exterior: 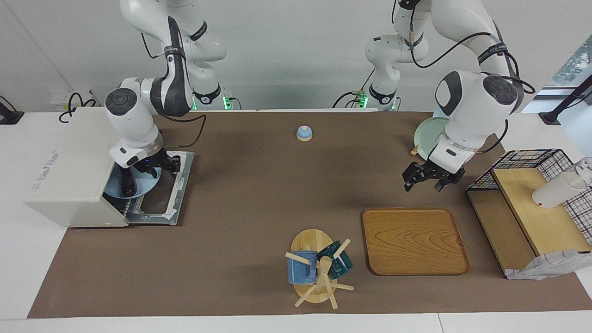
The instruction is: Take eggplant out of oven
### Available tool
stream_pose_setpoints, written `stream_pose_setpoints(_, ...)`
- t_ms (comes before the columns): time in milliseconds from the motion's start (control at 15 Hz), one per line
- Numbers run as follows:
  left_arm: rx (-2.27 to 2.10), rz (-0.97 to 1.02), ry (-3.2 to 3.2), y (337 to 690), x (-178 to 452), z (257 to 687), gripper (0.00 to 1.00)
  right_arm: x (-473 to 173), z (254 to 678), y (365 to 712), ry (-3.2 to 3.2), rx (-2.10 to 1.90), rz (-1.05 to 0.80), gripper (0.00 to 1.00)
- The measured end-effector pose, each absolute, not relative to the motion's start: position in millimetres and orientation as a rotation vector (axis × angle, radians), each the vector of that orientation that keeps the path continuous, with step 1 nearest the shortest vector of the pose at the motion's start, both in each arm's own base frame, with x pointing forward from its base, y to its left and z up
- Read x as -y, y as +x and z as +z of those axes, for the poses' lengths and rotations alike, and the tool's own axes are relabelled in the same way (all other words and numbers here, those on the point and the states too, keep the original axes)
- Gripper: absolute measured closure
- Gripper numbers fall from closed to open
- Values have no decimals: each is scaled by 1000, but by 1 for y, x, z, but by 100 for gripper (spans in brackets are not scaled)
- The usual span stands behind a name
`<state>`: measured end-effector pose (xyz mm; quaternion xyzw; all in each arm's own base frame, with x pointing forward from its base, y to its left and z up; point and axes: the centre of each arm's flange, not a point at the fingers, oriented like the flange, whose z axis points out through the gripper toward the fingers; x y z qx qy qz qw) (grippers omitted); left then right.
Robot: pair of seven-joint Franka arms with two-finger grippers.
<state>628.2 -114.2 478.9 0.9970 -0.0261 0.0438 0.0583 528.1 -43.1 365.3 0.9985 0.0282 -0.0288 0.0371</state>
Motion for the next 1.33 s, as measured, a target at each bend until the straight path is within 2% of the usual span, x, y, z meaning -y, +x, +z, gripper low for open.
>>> stream_pose_setpoints(67,77,133,3021,628,113,479,0,46,365,526,3065,-106,-90,44)
stream_pose_setpoints(133,76,133,3021,628,113,479,0,48,365,525,3065,-133,-91,52)
stream_pose_setpoints(400,76,131,3021,628,113,479,0,56,368,523,3058,-269,-89,95)
stream_pose_setpoints(733,79,132,3021,628,114,479,0,20,381,525,3041,-380,-88,96)
stream_pose_setpoints(1000,79,133,3020,628,114,479,0,-80,415,528,2971,-366,-151,98)
stream_pose_setpoints(1333,73,150,3019,630,112,484,0,-211,436,505,2935,-324,-89,98)
